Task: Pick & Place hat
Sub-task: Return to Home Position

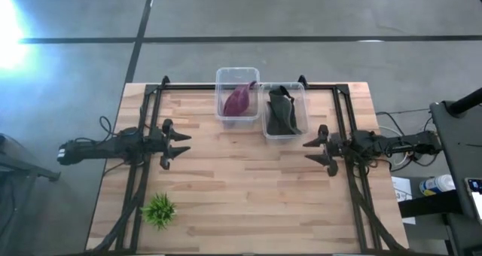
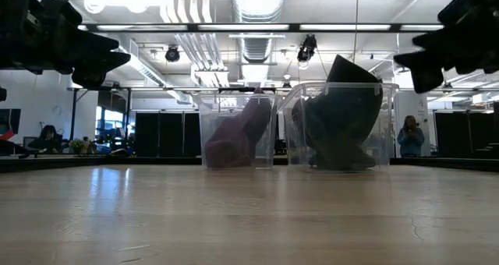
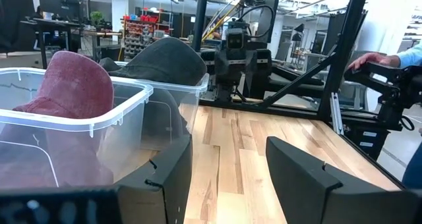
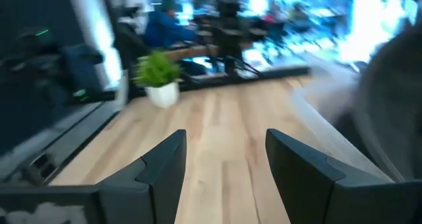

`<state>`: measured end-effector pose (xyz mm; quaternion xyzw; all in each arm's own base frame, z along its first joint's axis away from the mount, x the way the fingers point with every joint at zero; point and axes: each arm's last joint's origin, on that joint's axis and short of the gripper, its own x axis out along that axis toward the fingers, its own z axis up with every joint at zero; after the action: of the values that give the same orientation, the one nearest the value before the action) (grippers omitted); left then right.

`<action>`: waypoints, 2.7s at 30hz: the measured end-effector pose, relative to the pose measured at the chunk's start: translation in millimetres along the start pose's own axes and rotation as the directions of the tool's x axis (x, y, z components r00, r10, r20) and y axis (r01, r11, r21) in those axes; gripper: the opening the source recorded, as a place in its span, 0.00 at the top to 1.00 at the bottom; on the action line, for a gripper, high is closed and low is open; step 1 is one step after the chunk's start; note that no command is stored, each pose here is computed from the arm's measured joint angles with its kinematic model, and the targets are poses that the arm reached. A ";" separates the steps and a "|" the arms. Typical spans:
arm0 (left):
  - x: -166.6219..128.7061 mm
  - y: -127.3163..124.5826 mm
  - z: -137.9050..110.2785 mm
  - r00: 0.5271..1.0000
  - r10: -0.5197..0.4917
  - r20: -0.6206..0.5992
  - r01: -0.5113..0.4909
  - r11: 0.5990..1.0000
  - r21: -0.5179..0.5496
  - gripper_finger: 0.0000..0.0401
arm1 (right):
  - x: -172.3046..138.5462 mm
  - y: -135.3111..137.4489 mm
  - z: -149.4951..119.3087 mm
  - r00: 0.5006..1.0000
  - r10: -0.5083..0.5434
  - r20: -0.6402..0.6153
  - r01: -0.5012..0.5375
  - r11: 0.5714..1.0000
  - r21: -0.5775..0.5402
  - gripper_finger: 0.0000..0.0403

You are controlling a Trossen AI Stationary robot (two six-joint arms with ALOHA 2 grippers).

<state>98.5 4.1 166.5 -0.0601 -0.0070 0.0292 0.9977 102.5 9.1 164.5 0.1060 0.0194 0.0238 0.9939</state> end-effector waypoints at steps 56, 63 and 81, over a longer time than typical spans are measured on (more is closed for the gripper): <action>0.2 0.0 -0.3 1.000 0.000 -0.003 0.000 1.000 0.000 0.53 | -5.3 0.1 3.1 0.996 0.077 0.035 -0.072 0.991 -0.114 0.50; 0.2 0.0 -0.3 1.000 0.000 -0.003 0.000 1.000 0.000 0.53 | -5.3 0.0 3.0 0.996 0.077 0.035 -0.072 0.991 -0.113 0.50; 0.2 0.0 -0.3 1.000 0.000 -0.003 0.000 1.000 0.000 0.53 | -5.3 0.1 2.9 0.996 0.077 0.034 -0.073 0.991 -0.113 0.50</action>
<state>98.7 4.1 166.2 -0.0599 -0.0057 0.0290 0.9978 97.4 8.2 167.5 0.0512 -0.0050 0.0600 0.9969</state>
